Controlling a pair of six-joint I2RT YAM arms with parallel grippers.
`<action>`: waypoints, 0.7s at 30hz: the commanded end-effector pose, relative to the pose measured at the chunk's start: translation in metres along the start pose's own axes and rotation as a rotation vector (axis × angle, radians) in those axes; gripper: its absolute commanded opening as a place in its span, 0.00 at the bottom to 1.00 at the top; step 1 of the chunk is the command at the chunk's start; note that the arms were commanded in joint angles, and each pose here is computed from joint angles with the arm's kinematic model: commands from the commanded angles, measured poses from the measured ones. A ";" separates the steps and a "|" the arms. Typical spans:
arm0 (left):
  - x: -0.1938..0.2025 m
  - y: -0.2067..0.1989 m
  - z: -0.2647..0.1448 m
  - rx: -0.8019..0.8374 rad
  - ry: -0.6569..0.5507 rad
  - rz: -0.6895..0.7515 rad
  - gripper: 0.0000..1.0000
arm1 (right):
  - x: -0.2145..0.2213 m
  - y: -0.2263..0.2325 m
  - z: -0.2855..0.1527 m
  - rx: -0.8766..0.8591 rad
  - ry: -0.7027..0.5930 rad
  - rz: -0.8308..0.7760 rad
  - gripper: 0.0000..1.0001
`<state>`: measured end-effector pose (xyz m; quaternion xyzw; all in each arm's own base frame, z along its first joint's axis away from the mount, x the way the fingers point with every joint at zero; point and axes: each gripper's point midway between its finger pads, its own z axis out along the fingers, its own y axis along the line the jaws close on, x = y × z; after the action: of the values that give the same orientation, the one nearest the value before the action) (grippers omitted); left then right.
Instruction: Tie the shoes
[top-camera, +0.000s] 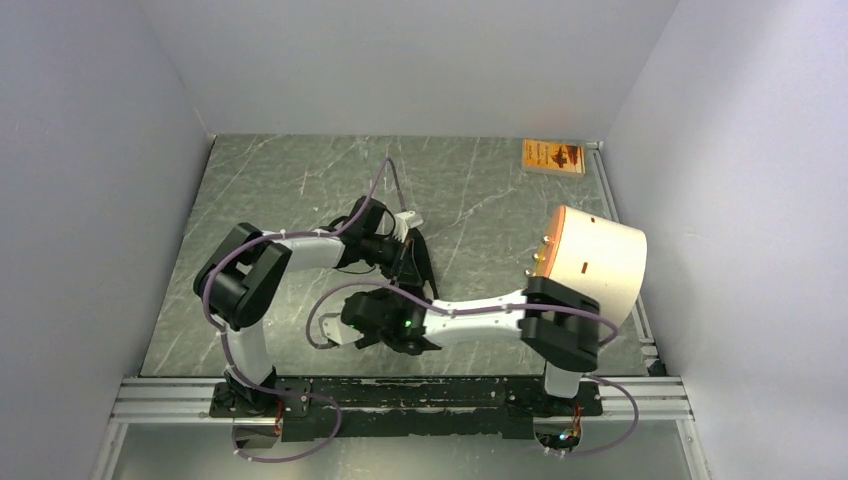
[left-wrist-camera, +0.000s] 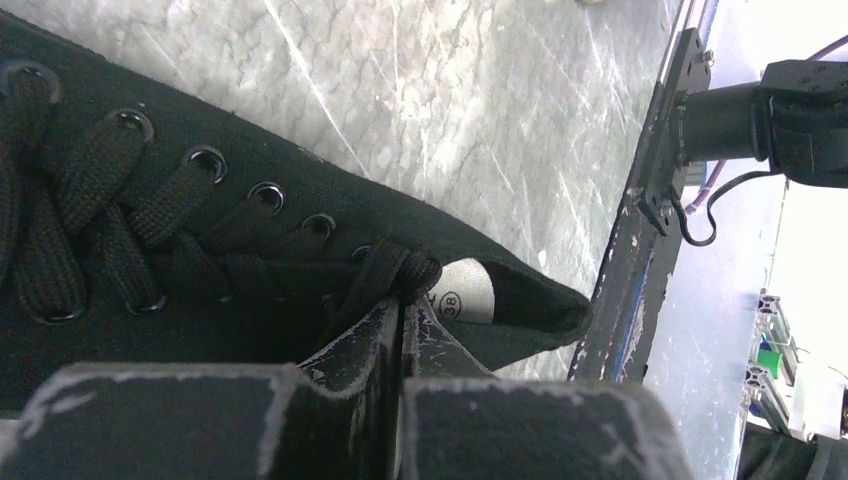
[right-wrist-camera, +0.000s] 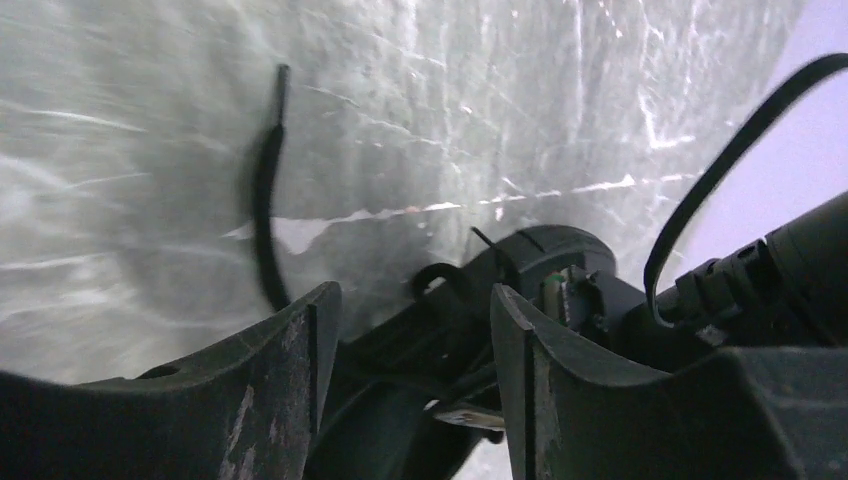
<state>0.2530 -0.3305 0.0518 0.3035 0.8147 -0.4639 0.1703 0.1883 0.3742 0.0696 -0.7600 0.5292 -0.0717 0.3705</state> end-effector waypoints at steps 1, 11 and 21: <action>0.004 0.007 -0.003 -0.002 0.026 0.009 0.05 | 0.028 -0.032 0.007 0.153 0.246 -0.236 0.60; 0.015 0.008 -0.008 0.013 0.027 -0.012 0.05 | 0.039 -0.032 0.035 0.120 0.335 -0.428 0.67; 0.014 0.004 -0.011 0.026 0.049 -0.009 0.05 | 0.056 -0.060 0.060 0.167 0.392 -0.360 0.55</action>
<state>0.2651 -0.3153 0.0489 0.2994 0.8153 -0.4619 0.1800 0.2553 0.3635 0.0353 -0.8126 0.4094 -0.3056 0.2804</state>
